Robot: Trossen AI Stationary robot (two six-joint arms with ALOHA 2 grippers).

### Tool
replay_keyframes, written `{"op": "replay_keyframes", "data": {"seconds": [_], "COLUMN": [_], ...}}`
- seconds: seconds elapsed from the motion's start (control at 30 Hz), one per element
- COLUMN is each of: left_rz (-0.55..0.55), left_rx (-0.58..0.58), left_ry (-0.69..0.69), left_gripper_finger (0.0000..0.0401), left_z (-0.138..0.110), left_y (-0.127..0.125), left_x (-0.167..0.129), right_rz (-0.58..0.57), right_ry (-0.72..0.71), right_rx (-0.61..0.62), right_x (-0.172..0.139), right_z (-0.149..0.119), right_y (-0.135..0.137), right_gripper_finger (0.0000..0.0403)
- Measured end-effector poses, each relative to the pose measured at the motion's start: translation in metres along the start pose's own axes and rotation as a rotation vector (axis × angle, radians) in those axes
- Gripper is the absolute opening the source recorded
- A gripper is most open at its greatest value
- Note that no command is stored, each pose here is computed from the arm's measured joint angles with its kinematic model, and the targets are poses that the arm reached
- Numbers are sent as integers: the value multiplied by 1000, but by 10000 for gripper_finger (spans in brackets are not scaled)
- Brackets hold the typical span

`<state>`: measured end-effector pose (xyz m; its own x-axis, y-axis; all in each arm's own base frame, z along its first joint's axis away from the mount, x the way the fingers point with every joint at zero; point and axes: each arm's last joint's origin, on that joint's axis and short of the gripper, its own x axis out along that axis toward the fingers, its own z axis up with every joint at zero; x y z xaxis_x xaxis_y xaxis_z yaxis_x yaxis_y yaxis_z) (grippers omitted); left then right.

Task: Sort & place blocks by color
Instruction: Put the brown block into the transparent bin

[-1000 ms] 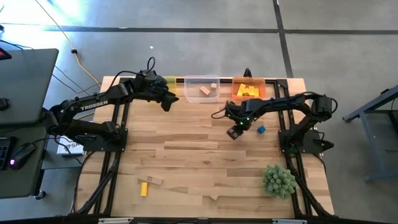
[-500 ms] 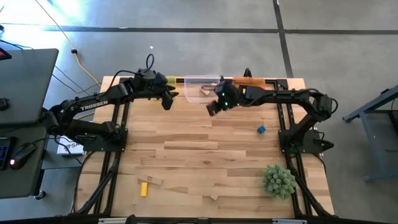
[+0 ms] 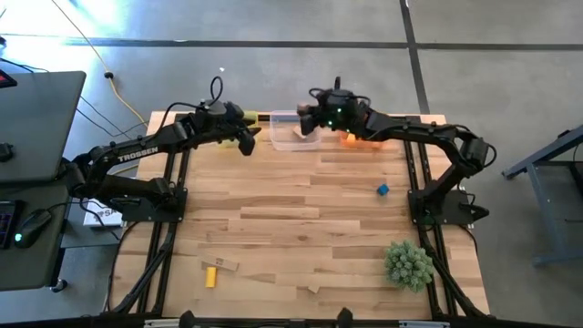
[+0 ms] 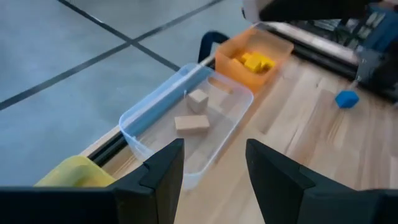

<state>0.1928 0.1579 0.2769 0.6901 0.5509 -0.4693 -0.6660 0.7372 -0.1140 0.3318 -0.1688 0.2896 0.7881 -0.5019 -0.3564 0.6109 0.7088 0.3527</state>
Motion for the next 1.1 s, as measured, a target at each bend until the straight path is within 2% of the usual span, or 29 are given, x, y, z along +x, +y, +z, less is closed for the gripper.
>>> {"op": "replay_keyframes", "data": {"seconds": [0.13,0.27,0.37,0.53,0.67,0.83,1.1], "left_rz": [4,36,62,108,127,141,142], "left_rx": [-30,-47,-64,-87,-110,-129,-132], "left_ry": [-29,-45,-62,-64,-62,-43,-18], "left_gripper_finger": [163,163,163,163,163,163,163], "left_z": [3,5,7,7,7,5,3], "left_y": [1,9,17,29,34,38,38], "left_x": [0,0,-1,-2,-3,-3,-3], "right_rz": [37,49,57,19,-22,-37,-62], "right_ry": [-100,-96,-44,133,293,475,625], "right_rx": [-77,-134,-209,-234,-217,-184,-184], "right_x": [1,2,10,33,53,76,104], "right_z": [15,28,42,51,45,23,-17], "right_y": [-8,-17,-20,-30,-40,-49,-58], "right_gripper_finger": [104,104,104,104,104,104,104]}}
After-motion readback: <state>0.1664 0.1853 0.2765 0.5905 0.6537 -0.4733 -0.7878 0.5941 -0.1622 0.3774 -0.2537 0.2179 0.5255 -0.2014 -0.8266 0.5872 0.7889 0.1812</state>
